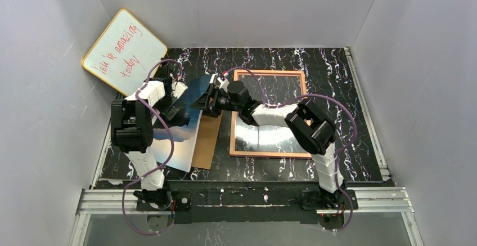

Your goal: Put the photo into the frame

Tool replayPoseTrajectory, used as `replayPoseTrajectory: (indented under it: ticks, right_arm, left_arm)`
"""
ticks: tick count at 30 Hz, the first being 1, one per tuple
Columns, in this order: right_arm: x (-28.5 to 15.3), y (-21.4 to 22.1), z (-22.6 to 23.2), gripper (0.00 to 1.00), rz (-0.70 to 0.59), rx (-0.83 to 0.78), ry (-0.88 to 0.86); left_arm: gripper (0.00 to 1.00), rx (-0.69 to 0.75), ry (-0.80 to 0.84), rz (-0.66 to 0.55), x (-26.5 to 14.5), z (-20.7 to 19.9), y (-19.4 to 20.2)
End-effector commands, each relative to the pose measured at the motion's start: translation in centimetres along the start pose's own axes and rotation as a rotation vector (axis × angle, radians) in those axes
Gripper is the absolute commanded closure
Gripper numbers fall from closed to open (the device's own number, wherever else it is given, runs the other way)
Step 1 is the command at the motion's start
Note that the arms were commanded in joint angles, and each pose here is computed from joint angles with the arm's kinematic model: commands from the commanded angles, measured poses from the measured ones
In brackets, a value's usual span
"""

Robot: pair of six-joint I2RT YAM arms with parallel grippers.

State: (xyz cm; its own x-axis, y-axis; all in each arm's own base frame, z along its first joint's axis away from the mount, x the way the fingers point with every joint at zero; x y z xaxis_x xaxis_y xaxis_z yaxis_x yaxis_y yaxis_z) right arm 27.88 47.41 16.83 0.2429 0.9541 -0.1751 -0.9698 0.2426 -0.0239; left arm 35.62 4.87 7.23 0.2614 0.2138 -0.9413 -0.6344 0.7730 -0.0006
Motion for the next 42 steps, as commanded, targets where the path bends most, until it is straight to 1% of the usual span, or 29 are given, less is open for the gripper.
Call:
replayPoseTrajectory:
  ticks: [1, 3, 5, 6, 9, 10, 11, 12, 13, 14, 15, 18, 20, 23, 25, 28, 31, 33, 35, 37, 42]
  right_arm:
    - [-0.6, -0.5, 2.6, 0.32, -0.031, -0.039, -0.017]
    - [-0.6, -1.0, 2.4, 0.46, -0.056, -0.057, 0.045]
    - [-0.6, -1.2, 1.9, 0.67, -0.066, -0.069, 0.11]
    - [-0.6, -1.3, 1.4, 0.72, -0.068, -0.068, 0.145]
    - [-0.5, -1.6, 0.7, 0.74, -0.075, -0.081, 0.195]
    - [-0.5, -1.7, 0.7, 0.77, -0.078, -0.091, 0.207]
    - [-0.5, -1.8, 0.8, 0.82, -0.082, -0.103, 0.214]
    - [-0.6, -1.9, 1.2, 0.94, -0.084, -0.121, 0.215]
    - [-0.7, -2.2, 1.7, 0.99, -0.09, -0.152, 0.222]
    - [-0.9, -2.5, 2.4, 0.99, -0.098, -0.184, 0.23]
    - [-1.2, -2.9, 3.6, 0.99, -0.109, -0.224, 0.234]
    - [-3.6, -4.9, 7.6, 0.99, -0.158, -0.367, 0.276]
    - [-6.7, -6.6, 11.7, 0.99, -0.207, -0.461, 0.263]
    - [-12.9, -8.8, 16.0, 0.99, -0.219, -0.561, 0.224]
    - [-18.5, -10.7, 18.3, 0.99, -0.308, -0.621, 0.274]
    - [-25.0, -12.1, 20.7, 0.99, -0.447, -0.71, 0.407]
    - [-30.2, -12.6, 23.4, 0.99, -0.605, -0.802, 0.584]
    - [-32.8, -12.5, 24.9, 0.99, -0.683, -0.844, 0.657]
    - [-33.6, -12.5, 24.2, 0.99, -0.694, -0.849, 0.723]
    - [-33.1, -12.7, 21.9, 0.99, -0.658, -0.826, 0.799]
    - [-28.8, -12.1, 15.1, 0.99, -0.478, -0.748, 1.024]
  left_arm:
    - [0.16, 0.004, 0.103, -0.022, 0.0, -2.0, -0.1]
    - [0.16, 0.005, 0.101, -0.026, -0.2, -1.9, -0.2]
    - [0.16, 0.0, 0.099, -0.026, -0.5, -1.7, -0.3]
    - [0.16, -0.003, 0.095, -0.028, -0.7, -1.5, -0.4]
    - [0.15, -0.008, 0.08, -0.034, -1.6, -0.8, -0.6]
    - [0.14, -0.014, 0.065, -0.034, -2.3, -0.3, -0.7]
    - [0.13, -0.022, 0.048, -0.033, -2.9, 0.3, -0.8]
    - [0.11, -0.036, 0.028, -0.035, -3.7, 1.1, -0.9]
    - [0.09, -0.052, 0.009, -0.038, -4.5, 1.8, -1.0]
    - [0.05, -0.072, -0.016, -0.046, -5.7, 2.8, -1.2]
    - [0.02, -0.089, -0.03, -0.053, -6.8, 3.8, -1.3]
    - [0.02, -0.171, -0.038, -0.118, -10.6, 6.7, -1.3]
    - [0.02, -0.2, -0.043, -0.171, -13.0, 7.9, -1.6]
    - [0.02, -0.218, -0.06, -0.225, -15.3, 8.6, -1.9]
    - [0.02, -0.228, -0.064, -0.245, -15.8, 8.5, -2.0]
    - [0.02, -0.239, -0.055, -0.256, -15.7, 8.0, -2.0]
    - [0.02, -0.238, -0.017, -0.251, -14.8, 7.2, -2.0]
    - [0.02, -0.237, -0.007, -0.251, -14.5, 6.9, -2.0]
    - [0.02, -0.239, -0.006, -0.25, -14.4, 6.8, -2.0]
    - [0.02, -0.238, -0.008, -0.25, -14.4, 6.7, -2.0]
    - [0.02, -0.23, -0.012, -0.236, -14.0, 6.2, -1.7]
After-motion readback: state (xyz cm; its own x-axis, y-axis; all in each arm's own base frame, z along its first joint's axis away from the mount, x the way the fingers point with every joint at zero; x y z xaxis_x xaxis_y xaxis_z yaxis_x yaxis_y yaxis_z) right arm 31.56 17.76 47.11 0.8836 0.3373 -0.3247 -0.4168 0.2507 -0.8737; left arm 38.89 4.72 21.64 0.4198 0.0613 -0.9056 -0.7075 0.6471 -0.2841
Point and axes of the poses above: each gripper's point midway between its finger pads, its own x axis out along the fingers, its own z axis along the line the jaws close on, y = z × x, the point moved 4 cm from there along -x, back along the fingers, and after that the axes turned 14 degrees about x, right-handed, at the moved point
